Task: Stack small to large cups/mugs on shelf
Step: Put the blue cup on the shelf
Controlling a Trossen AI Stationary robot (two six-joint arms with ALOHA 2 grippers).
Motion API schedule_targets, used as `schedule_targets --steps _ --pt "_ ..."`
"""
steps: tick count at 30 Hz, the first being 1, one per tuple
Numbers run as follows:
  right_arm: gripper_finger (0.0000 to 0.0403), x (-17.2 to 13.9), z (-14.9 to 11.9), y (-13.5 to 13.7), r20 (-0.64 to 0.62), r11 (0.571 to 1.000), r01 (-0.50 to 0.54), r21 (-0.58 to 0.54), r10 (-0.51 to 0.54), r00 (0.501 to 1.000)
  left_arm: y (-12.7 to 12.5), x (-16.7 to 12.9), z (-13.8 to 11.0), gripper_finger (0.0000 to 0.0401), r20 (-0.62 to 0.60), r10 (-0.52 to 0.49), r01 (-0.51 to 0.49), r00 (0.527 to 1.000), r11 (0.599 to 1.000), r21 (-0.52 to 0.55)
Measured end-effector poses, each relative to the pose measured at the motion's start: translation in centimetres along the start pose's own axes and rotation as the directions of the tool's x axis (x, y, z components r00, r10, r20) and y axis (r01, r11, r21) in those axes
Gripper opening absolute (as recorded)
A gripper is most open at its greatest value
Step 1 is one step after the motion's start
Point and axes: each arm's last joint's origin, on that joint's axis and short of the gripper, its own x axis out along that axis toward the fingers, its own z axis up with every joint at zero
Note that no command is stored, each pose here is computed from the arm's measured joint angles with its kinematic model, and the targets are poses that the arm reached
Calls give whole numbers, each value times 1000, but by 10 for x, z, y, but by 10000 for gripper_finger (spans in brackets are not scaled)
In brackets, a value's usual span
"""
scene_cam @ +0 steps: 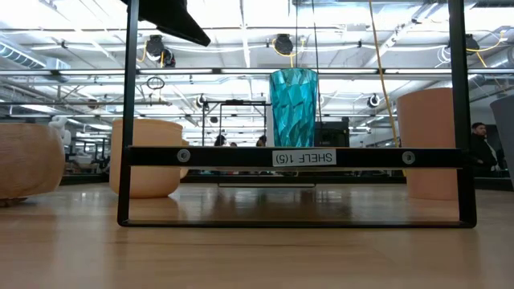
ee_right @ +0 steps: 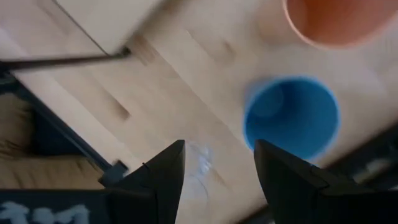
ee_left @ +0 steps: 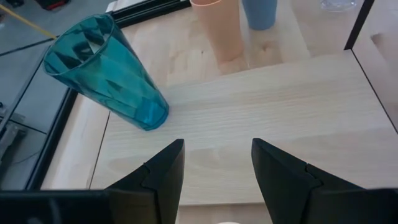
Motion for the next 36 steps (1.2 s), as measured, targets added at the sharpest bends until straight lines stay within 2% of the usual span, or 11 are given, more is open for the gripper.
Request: schedule_targets --steps 6,17,29,36 --pt "183 1 -3 -6 -76 997 68 45 -64 995 0 0 0 189 0 4 -4 1000 1000 -28" --pt "185 0 2 -7 -91 997 53 49 -48 995 0 0 0 189 5 5 -5 1000 999 -31" --pt "257 37 9 -10 -100 997 65 41 -60 993 0 0 0 189 6 4 -4 1000 1000 -5" --pt "264 47 8 -13 -106 996 84 41 -80 991 0 0 0 189 6 4 -4 1000 1000 8"
